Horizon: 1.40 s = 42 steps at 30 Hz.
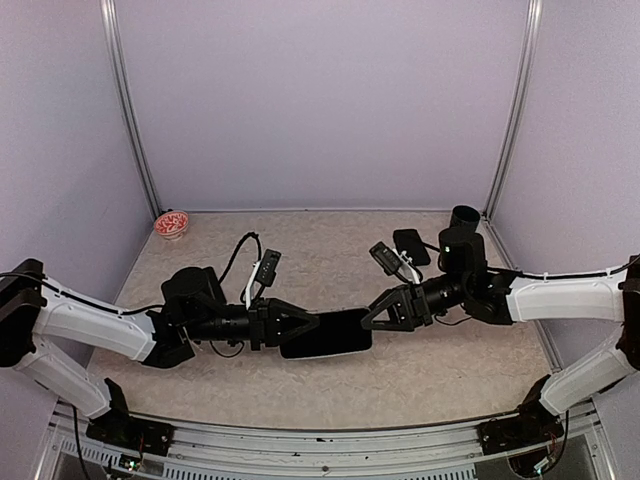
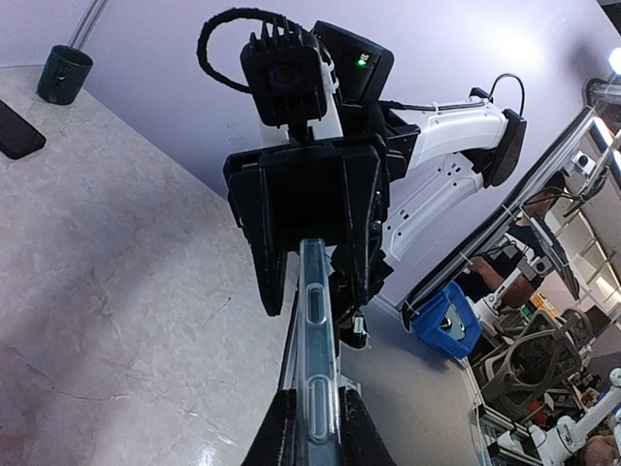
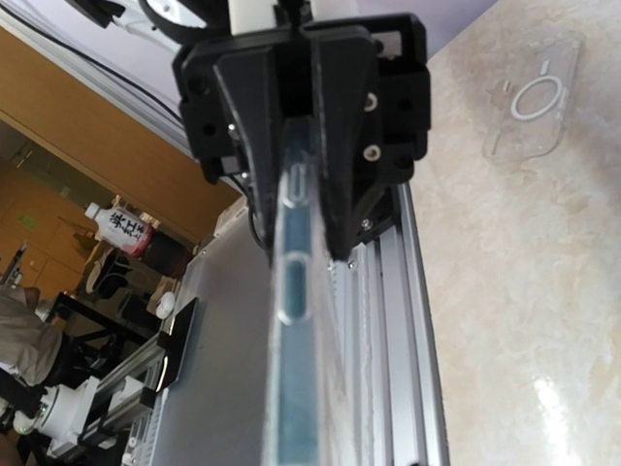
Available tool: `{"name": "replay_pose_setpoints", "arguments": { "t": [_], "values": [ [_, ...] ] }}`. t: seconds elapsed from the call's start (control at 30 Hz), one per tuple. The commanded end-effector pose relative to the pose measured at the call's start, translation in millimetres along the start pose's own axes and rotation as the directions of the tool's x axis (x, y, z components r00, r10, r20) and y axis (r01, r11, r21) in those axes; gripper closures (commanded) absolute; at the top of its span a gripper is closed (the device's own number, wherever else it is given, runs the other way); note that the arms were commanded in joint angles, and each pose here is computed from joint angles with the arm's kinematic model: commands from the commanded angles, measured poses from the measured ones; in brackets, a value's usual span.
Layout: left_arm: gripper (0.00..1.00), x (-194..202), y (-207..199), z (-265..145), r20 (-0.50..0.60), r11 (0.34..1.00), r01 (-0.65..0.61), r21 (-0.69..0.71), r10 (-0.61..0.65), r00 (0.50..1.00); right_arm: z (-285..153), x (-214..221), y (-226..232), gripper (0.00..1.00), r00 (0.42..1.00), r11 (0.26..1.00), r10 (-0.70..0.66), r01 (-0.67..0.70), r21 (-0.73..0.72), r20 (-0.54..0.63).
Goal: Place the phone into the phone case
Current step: Press the phone at the top left corner of the phone case, then press the bottom left corner of the phone case.
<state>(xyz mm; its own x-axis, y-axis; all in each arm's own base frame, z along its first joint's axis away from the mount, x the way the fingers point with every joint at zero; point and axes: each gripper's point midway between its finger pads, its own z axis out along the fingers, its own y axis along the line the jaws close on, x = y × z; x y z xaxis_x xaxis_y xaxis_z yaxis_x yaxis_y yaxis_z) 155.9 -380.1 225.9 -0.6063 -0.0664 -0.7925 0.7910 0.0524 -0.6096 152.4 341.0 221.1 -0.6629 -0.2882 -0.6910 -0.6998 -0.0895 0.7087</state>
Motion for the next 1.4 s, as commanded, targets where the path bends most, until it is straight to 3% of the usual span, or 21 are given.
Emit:
{"name": "replay_pose_setpoints", "arguments": {
  "t": [0.0,0.4,0.87,1.0,1.07,1.2,1.37],
  "values": [
    [1.00,-25.7,-20.6,-7.1,0.096,0.996,-0.075,0.049,0.070,0.993,4.8,8.9,-6.0,0.59,1.000,1.000,0.008,-0.007,0.017,-0.011],
    [1.00,-31.2,-19.5,-10.4,0.121,0.996,-0.083,0.036,0.078,0.990,14.1,22.3,-7.0,0.63,0.999,1.000,0.025,-0.025,0.006,-0.040],
    [1.00,-36.3,-19.2,-7.5,0.122,0.996,-0.089,0.022,0.086,0.989,18.8,18.2,-14.0,1.00,0.998,0.998,0.046,-0.044,0.048,-0.037],
    [1.00,-36.1,-18.9,-7.9,0.120,0.996,-0.093,0.015,0.090,0.989,18.9,16.0,-13.8,1.00,0.999,0.998,0.040,-0.038,0.052,-0.036],
    [1.00,-36.1,-18.8,-7.8,0.119,0.995,-0.096,0.012,0.094,0.988,18.6,16.2,-13.6,0.93,0.999,0.998,0.040,-0.038,0.054,-0.037],
    [1.00,-34.4,-16.9,-5.9,0.102,0.995,-0.097,0.003,0.096,0.990,15.3,15.3,-15.0,0.61,0.999,0.995,-0.001,0.006,0.103,-0.051],
    [1.00,-27.5,-17.4,-1.2,0.032,0.994,-0.110,0.007,0.109,0.993,3.5,10.8,-7.2,0.39,0.993,0.979,-0.084,0.097,0.177,-0.077]
  ]
}}
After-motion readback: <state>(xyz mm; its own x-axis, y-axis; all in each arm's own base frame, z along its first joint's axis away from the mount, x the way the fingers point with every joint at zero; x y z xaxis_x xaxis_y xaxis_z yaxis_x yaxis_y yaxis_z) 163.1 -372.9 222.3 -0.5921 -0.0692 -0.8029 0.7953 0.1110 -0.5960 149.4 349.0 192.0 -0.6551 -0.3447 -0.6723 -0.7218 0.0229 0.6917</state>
